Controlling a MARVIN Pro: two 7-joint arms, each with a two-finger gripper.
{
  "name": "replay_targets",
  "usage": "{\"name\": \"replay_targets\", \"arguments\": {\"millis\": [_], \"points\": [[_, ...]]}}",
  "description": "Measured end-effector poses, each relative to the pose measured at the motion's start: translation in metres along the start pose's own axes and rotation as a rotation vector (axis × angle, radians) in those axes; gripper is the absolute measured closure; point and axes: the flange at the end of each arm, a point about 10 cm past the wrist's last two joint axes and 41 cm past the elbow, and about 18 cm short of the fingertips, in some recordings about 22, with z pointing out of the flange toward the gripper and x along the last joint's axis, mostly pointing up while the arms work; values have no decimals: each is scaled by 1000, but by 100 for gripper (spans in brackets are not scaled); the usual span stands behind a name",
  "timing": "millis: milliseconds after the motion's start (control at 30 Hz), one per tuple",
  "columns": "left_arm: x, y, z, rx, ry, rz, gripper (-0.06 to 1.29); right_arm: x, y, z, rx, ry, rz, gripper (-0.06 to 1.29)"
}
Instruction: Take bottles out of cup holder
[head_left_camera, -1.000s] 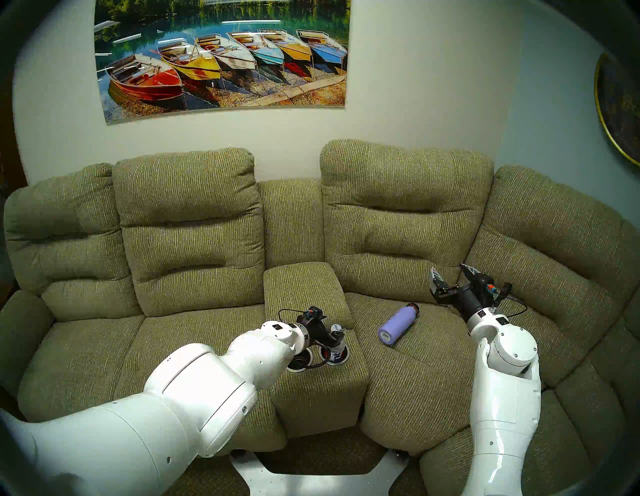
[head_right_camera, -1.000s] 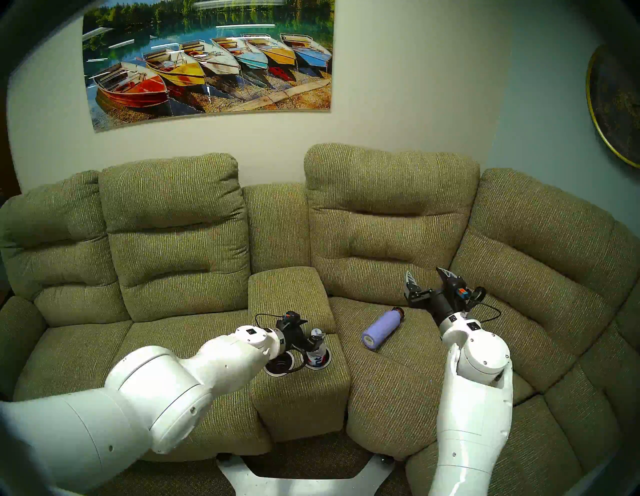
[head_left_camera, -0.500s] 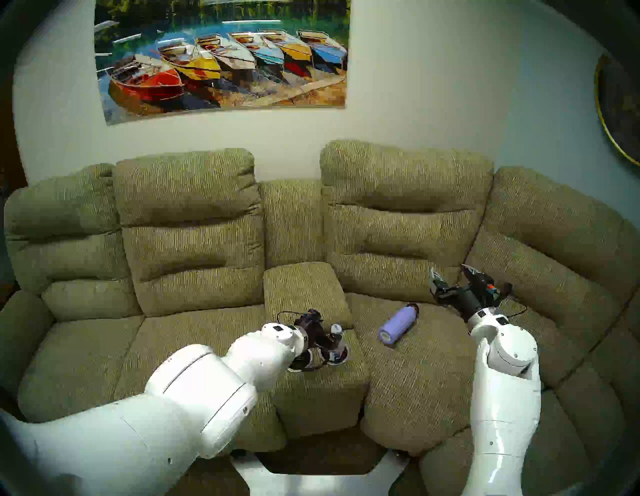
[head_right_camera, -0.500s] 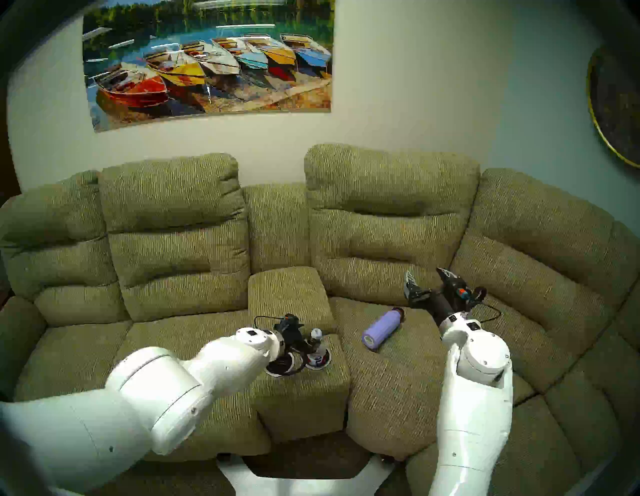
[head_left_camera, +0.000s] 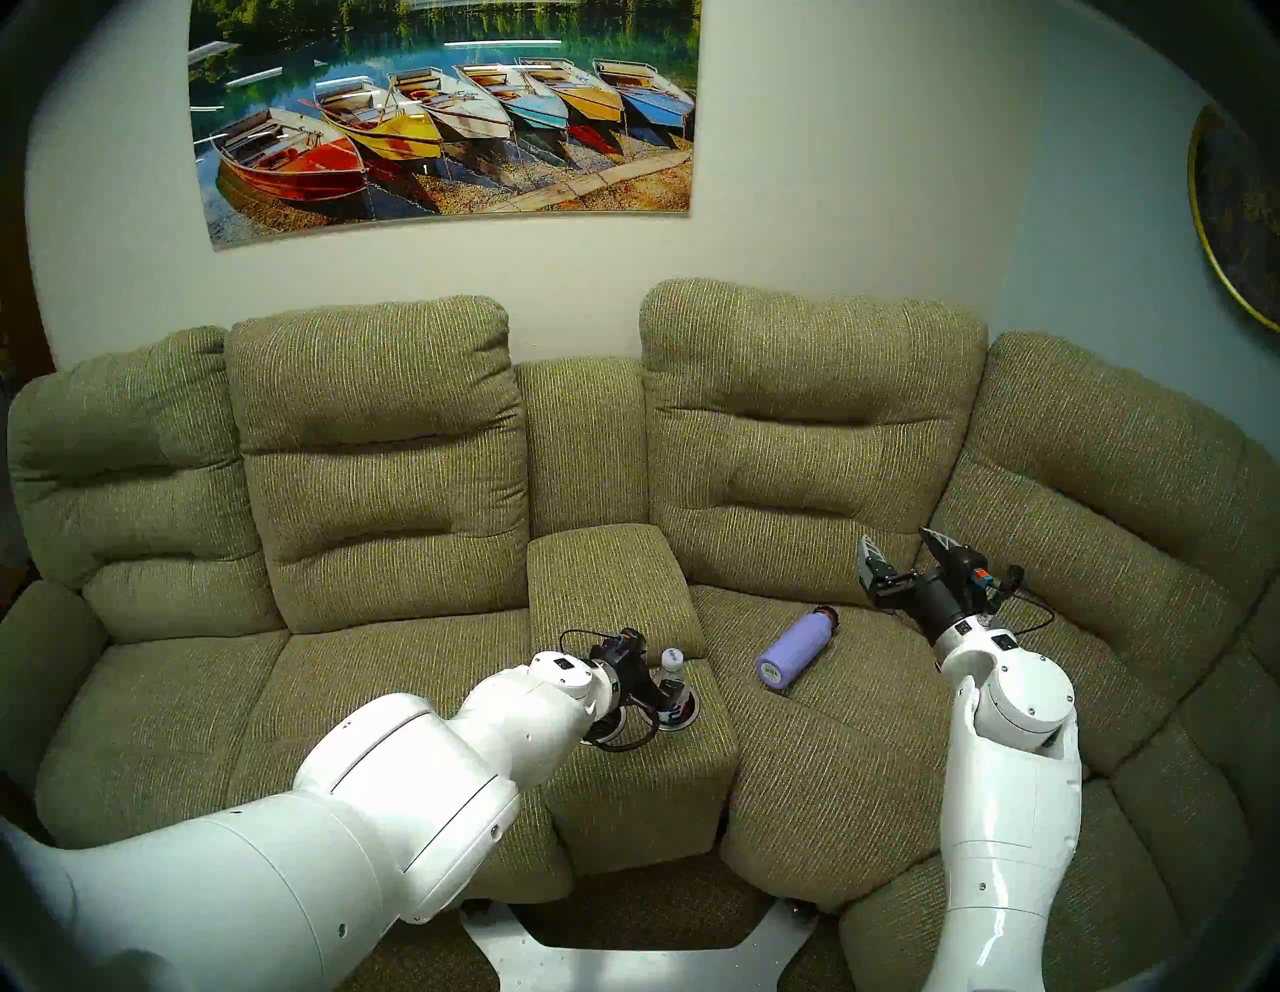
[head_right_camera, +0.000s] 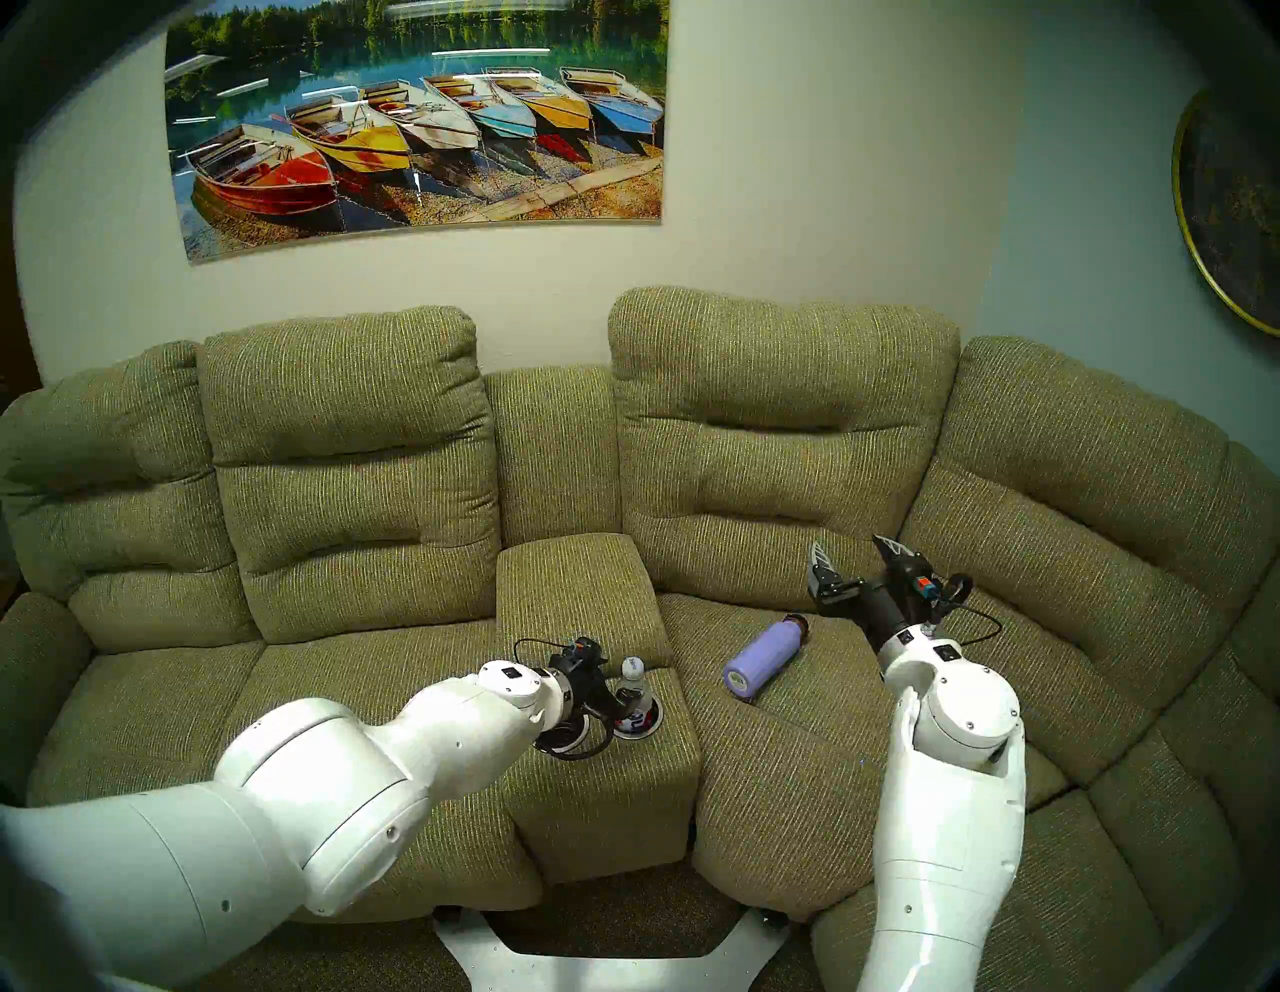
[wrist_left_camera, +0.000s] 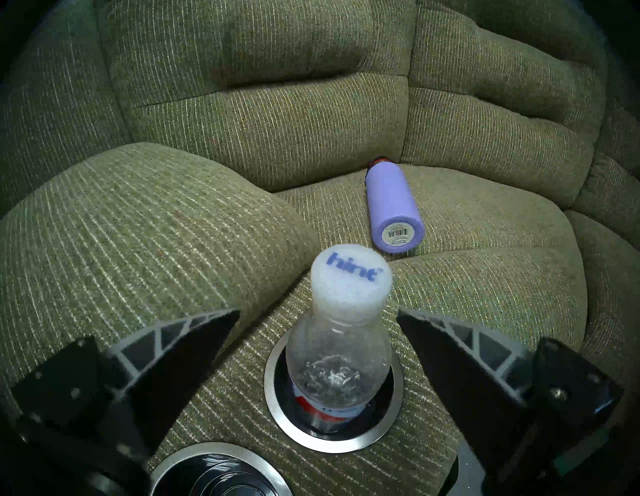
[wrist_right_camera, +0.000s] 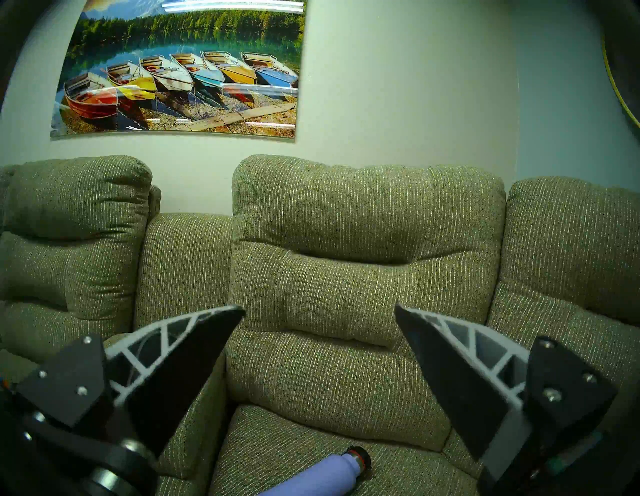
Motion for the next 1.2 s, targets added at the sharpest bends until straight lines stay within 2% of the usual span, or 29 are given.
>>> {"name": "replay_targets", "arguments": {"millis": [367, 400, 433, 467, 500, 533, 600, 967, 1133, 1200], "points": [[-2, 0, 0, 10, -19, 28, -4, 0, 0, 0, 0, -1, 0, 1], [-3, 0, 0, 11, -20, 31, 0, 0, 0, 0, 0, -1, 0, 1], [-3, 0, 0, 12, -20, 33, 29, 0, 0, 0, 0, -1, 0, 1], [-3, 0, 0, 13, -21, 34, 67, 0, 0, 0, 0, -1, 0, 1], [-3, 0, 0, 14, -21, 35, 128, 0, 0, 0, 0, -1, 0, 1], [-4, 0, 0, 15, -22, 36, 119, 0, 0, 0, 0, -1, 0, 1], [-4, 0, 0, 17, -23, 38, 126, 0, 0, 0, 0, -1, 0, 1], [-4, -1, 0, 29, -19, 28, 125, -1, 0, 0, 0, -1, 1, 1], [-3, -1, 0, 29, -15, 20, 87, -1, 0, 0, 0, -1, 0, 1], [-3, -1, 0, 26, -14, 18, 27, -1, 0, 0, 0, -1, 0, 1]]}}
